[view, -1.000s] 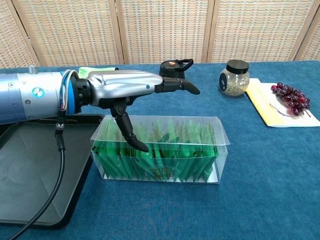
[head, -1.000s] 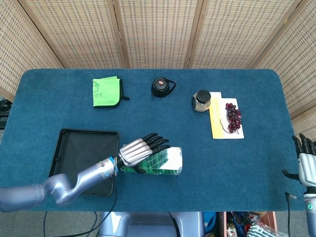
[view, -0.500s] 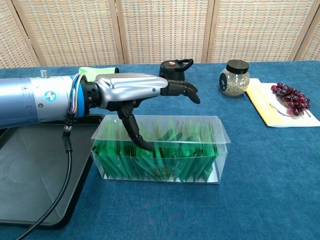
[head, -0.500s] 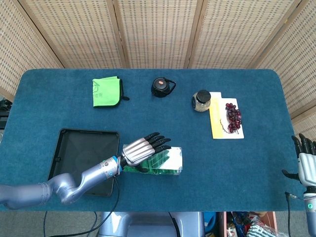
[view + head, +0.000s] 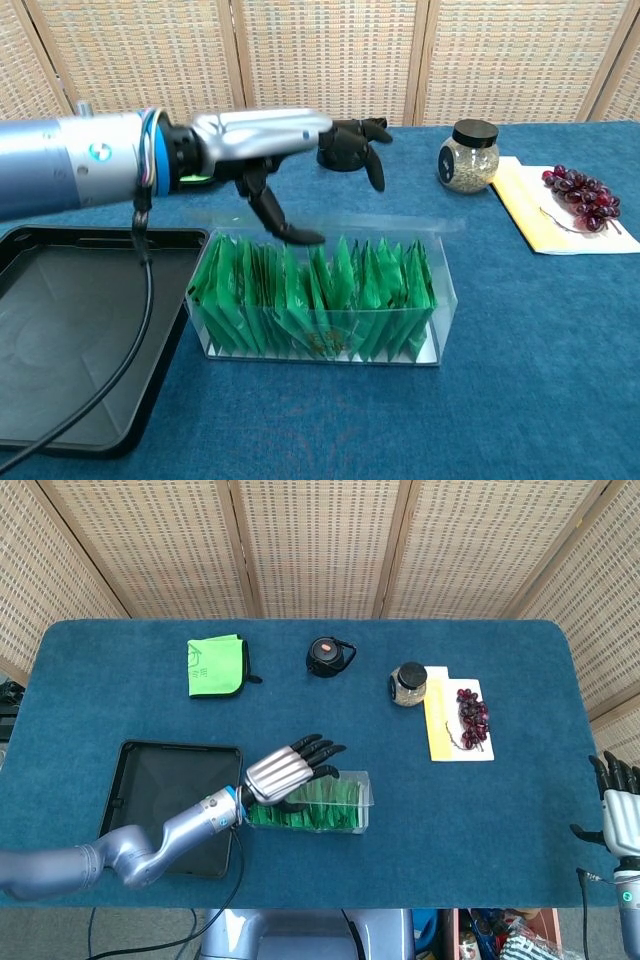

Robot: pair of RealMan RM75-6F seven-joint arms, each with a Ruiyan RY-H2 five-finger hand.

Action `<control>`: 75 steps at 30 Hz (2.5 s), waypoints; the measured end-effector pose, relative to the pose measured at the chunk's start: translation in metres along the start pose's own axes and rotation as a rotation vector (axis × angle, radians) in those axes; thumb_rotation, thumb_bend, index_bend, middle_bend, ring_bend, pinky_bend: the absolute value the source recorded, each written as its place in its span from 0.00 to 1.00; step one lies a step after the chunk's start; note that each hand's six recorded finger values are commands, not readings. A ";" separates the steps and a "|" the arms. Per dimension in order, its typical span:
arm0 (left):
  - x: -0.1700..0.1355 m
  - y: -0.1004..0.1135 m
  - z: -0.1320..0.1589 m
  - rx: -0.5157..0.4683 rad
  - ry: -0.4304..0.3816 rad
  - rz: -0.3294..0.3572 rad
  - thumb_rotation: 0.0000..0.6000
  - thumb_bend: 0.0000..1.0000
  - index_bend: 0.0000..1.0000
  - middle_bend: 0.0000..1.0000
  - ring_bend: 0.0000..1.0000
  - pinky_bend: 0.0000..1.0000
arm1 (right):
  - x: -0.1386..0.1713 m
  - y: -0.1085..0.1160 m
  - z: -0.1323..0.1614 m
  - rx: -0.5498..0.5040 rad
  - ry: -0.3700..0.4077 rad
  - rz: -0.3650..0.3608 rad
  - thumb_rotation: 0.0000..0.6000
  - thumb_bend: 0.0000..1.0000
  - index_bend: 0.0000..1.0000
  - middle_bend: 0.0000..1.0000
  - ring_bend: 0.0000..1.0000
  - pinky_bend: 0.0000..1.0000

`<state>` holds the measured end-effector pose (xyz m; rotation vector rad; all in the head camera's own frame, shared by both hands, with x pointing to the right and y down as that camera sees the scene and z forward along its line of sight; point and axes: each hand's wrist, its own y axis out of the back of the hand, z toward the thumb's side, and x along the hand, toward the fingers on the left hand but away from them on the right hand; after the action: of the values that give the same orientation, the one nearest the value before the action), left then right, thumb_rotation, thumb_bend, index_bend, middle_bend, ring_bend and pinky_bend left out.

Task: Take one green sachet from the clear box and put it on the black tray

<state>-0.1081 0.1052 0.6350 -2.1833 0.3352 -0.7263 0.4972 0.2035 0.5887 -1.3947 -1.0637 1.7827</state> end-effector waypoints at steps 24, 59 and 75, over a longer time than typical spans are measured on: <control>0.019 0.033 -0.090 -0.100 0.277 0.047 1.00 0.33 0.28 0.00 0.00 0.00 | -0.004 -0.007 0.000 0.010 -0.007 0.028 1.00 0.00 0.00 0.00 0.00 0.00; -0.011 -0.019 -0.035 0.110 -0.033 -0.038 1.00 0.32 0.45 0.00 0.00 0.00 | -0.008 -0.009 -0.005 0.003 -0.027 0.039 1.00 0.00 0.00 0.00 0.00 0.00; -0.002 -0.033 -0.034 0.112 -0.024 -0.050 1.00 0.32 0.45 0.00 0.00 0.00 | -0.008 -0.008 -0.006 0.000 -0.030 0.038 1.00 0.00 0.00 0.00 0.00 0.00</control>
<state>-0.1297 0.1068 0.6769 -2.0995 0.2232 -0.7280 0.5050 0.2019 0.5984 -1.4005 -1.0595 1.8360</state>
